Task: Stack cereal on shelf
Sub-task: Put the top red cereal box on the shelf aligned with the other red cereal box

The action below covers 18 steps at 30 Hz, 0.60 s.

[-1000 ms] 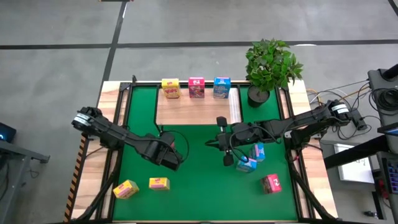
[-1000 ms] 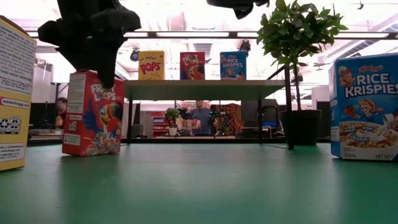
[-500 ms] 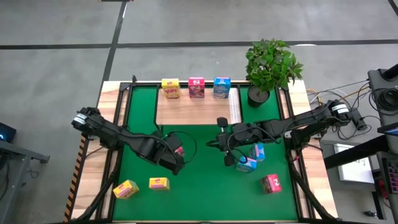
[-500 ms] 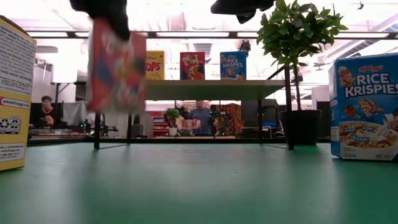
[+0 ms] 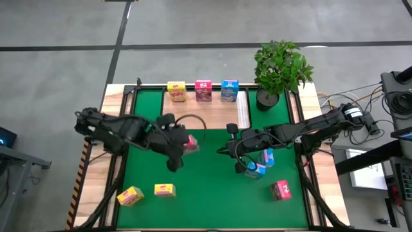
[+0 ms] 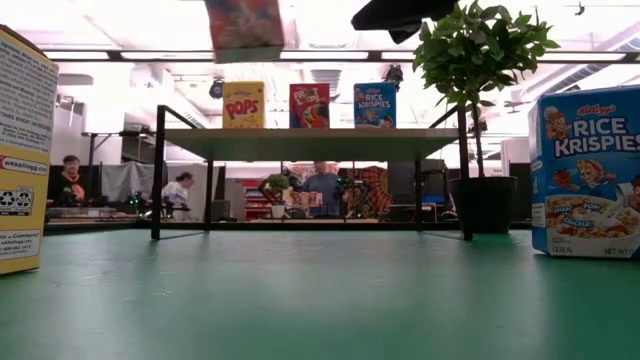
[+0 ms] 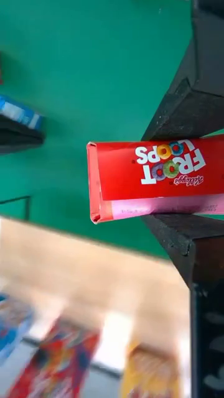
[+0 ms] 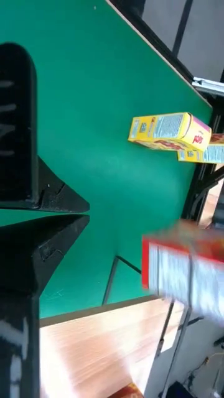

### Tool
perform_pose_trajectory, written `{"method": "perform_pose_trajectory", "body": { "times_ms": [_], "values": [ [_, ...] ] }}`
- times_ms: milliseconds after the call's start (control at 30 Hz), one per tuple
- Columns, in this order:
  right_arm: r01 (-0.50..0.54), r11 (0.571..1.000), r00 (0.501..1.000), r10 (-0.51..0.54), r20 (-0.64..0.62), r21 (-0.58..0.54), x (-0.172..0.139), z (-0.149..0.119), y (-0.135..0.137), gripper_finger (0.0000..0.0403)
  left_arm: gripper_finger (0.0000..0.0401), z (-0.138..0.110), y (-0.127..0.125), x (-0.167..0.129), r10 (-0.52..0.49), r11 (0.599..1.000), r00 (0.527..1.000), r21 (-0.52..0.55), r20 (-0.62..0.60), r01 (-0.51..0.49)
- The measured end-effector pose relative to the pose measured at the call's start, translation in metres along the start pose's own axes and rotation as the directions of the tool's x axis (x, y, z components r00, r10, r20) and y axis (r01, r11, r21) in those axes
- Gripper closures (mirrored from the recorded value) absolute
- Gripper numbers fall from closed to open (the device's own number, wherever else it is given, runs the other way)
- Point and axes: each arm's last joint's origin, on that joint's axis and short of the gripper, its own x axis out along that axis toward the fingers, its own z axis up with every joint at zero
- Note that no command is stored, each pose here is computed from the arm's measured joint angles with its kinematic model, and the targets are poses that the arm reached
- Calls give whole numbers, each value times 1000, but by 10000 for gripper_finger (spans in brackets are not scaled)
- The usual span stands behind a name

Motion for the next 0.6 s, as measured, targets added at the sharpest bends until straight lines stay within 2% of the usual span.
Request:
{"method": "perform_pose_trajectory", "body": {
  "times_ms": [233, 433, 600],
  "values": [
    [-52, 998, 998, 52, -44, 20, -2, -4, 5, 394, 244, 26, 45, 4, 61, 989, 998, 131, 35, -65],
    [-65, 998, 997, 66, -41, 28, -3, -3, 7, 394, 244, 47, 79, 33, -20, 969, 1000, 246, -23, 25],
    [-83, 996, 995, 84, -55, 23, -6, -6, 11, 394, 244, 58, 111, 55, -38, 945, 997, 323, -62, 56]
  ]
}}
